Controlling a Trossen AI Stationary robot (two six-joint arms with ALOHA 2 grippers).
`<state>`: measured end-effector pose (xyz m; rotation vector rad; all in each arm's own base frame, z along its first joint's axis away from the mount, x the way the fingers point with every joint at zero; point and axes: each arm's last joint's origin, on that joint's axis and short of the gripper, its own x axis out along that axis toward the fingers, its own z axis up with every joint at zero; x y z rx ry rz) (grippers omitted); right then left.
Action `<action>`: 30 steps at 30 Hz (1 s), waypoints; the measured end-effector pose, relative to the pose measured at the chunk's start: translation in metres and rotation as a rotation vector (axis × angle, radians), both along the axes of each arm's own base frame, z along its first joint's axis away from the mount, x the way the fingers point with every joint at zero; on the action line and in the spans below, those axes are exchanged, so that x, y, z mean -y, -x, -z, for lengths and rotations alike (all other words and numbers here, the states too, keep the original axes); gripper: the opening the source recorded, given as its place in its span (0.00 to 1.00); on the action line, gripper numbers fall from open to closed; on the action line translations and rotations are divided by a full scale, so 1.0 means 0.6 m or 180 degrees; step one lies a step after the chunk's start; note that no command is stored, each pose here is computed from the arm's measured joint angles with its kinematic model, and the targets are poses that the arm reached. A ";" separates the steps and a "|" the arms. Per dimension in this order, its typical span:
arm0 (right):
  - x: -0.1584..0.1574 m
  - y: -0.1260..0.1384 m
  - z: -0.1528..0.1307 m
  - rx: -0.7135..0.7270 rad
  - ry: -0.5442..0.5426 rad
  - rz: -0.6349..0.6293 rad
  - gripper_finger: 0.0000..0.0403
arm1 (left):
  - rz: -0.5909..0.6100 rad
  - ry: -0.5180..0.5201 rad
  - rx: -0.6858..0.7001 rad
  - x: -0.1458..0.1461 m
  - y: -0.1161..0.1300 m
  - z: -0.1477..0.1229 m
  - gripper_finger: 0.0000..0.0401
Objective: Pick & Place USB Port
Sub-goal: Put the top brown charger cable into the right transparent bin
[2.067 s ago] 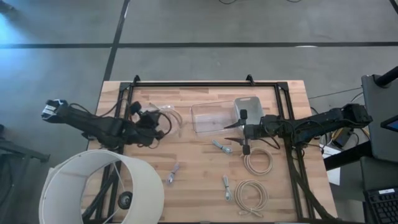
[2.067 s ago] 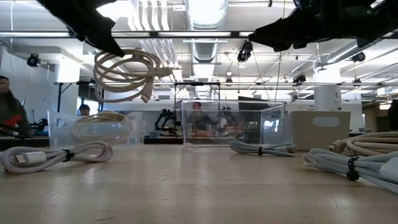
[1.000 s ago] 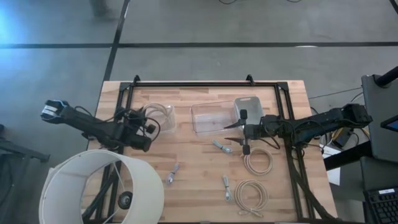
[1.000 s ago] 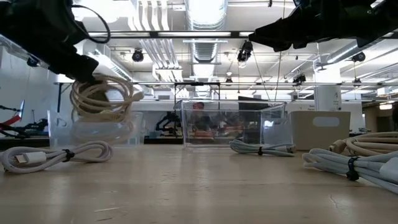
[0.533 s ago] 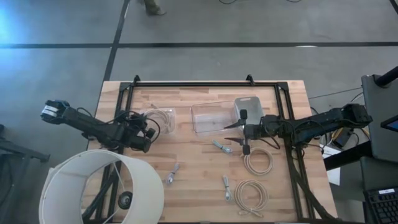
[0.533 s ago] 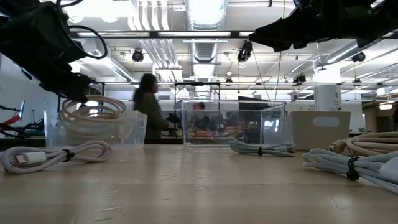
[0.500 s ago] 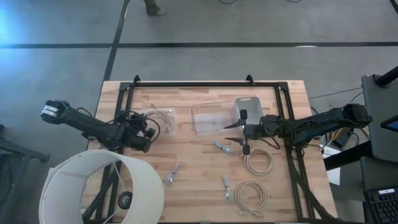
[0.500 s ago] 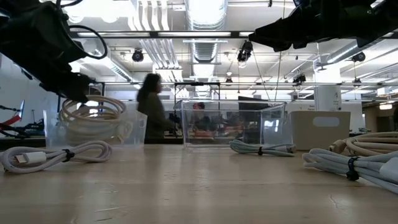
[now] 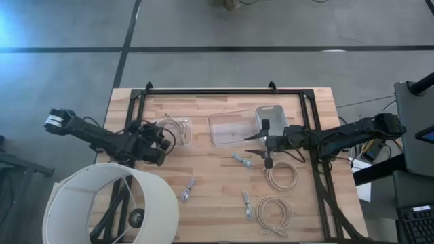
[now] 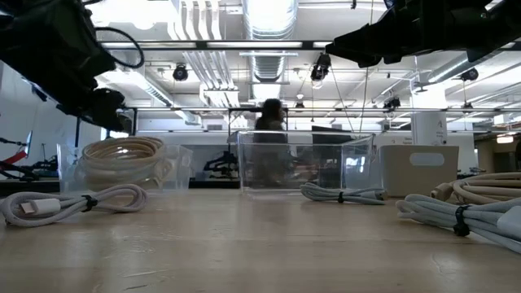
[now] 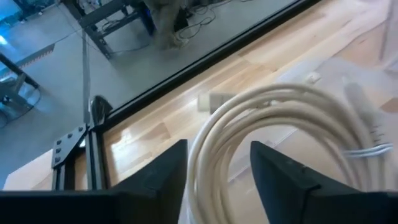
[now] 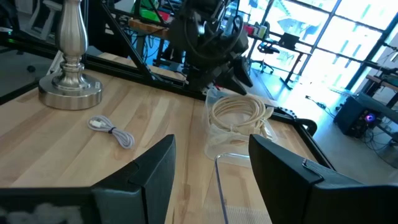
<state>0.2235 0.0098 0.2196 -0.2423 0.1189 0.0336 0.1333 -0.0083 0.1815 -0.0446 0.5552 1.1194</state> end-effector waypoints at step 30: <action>0.000 0.002 0.013 -0.0284 -0.0878 0.0146 0.50 | 0.2403 0.0160 0.0260 0.049 -0.125 -0.074 0.50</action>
